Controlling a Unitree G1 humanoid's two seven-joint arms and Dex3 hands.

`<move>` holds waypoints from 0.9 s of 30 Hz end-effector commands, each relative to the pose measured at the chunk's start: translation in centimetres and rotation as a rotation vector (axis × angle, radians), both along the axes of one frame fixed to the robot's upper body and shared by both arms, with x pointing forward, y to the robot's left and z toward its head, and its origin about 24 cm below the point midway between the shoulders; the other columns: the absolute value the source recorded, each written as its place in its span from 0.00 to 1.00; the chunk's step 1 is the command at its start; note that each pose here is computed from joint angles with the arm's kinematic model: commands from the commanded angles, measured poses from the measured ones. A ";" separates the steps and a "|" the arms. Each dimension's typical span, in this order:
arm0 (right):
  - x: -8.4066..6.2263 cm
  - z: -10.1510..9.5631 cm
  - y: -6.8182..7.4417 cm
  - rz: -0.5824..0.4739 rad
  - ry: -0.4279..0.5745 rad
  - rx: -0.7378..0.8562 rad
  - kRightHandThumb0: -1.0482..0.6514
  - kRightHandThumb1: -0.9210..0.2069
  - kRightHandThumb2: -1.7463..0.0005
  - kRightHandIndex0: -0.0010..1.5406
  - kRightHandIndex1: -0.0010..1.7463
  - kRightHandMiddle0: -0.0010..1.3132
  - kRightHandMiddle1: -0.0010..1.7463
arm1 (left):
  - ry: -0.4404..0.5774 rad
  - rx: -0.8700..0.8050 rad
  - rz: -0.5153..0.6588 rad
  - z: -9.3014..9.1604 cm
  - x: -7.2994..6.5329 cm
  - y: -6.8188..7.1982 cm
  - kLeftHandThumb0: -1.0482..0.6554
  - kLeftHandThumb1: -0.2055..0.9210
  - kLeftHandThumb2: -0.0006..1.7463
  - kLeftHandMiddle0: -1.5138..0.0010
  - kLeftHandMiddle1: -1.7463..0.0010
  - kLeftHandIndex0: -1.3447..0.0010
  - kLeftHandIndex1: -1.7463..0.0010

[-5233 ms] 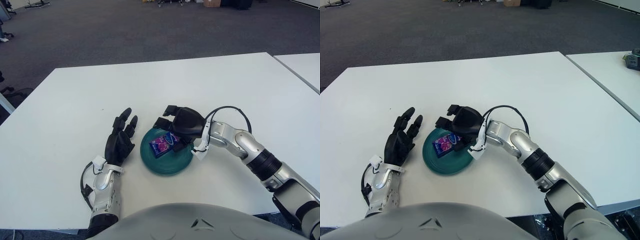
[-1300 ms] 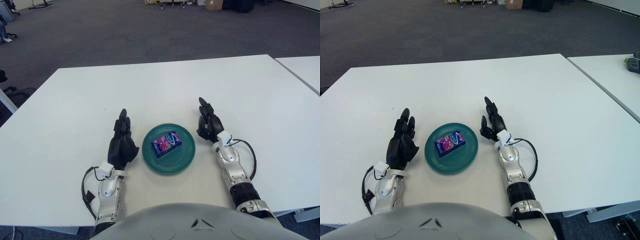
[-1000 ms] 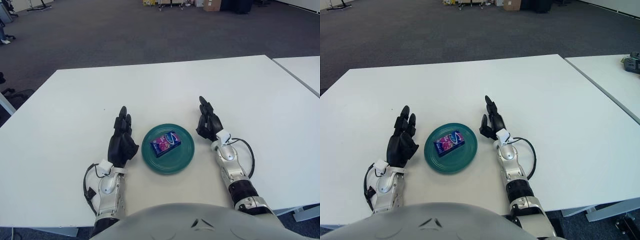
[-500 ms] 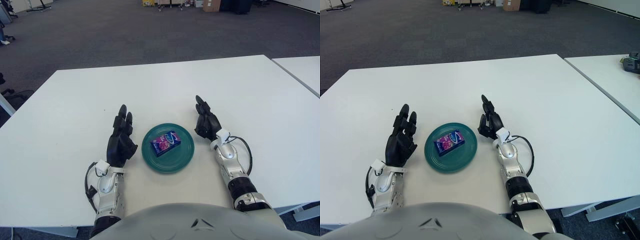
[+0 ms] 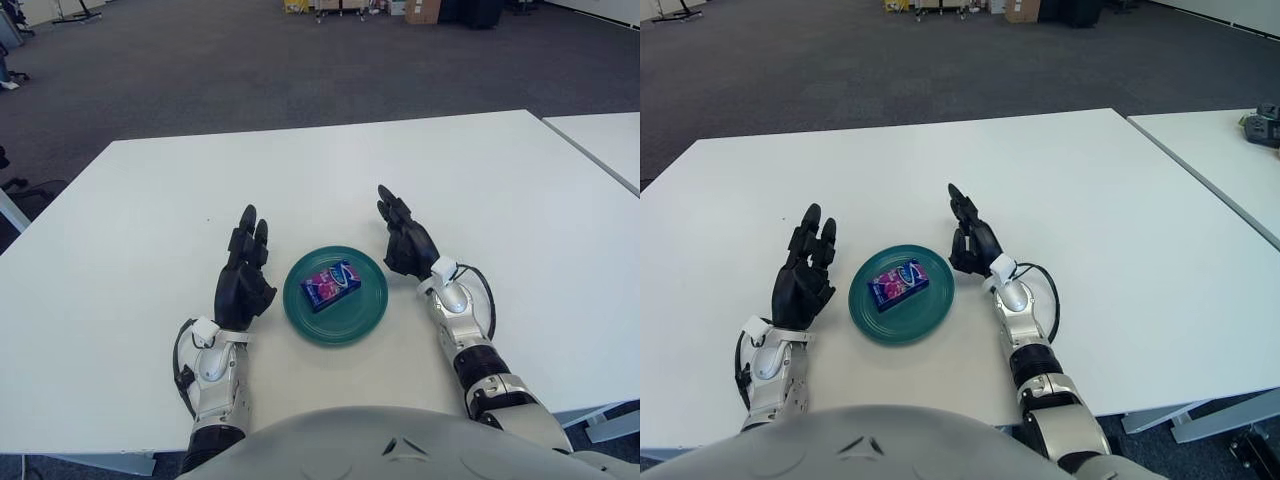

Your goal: Put the gum into the plate.

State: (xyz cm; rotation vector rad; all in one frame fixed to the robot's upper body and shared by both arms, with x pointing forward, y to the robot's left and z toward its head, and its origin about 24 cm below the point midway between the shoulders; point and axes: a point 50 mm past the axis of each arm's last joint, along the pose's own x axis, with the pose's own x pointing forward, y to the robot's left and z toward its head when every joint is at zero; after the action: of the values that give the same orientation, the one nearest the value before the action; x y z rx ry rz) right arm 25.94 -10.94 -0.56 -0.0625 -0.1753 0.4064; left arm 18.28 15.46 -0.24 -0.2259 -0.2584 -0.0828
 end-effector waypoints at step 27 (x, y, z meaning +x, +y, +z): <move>-3.2 -4.5 -2.5 -0.247 0.041 -0.460 0.00 0.00 0.59 0.00 0.00 0.00 0.00 | 0.092 0.509 0.256 -3.2 -2.1 0.1 0.00 1.00 0.43 1.00 1.00 1.00 1.00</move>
State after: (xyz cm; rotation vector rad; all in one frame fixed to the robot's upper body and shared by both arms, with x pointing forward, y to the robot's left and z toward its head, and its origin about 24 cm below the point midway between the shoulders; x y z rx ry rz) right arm 26.35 -10.68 -0.37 -0.4301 -0.2559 0.2027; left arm 19.80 14.73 0.95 0.1654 -0.3645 0.1499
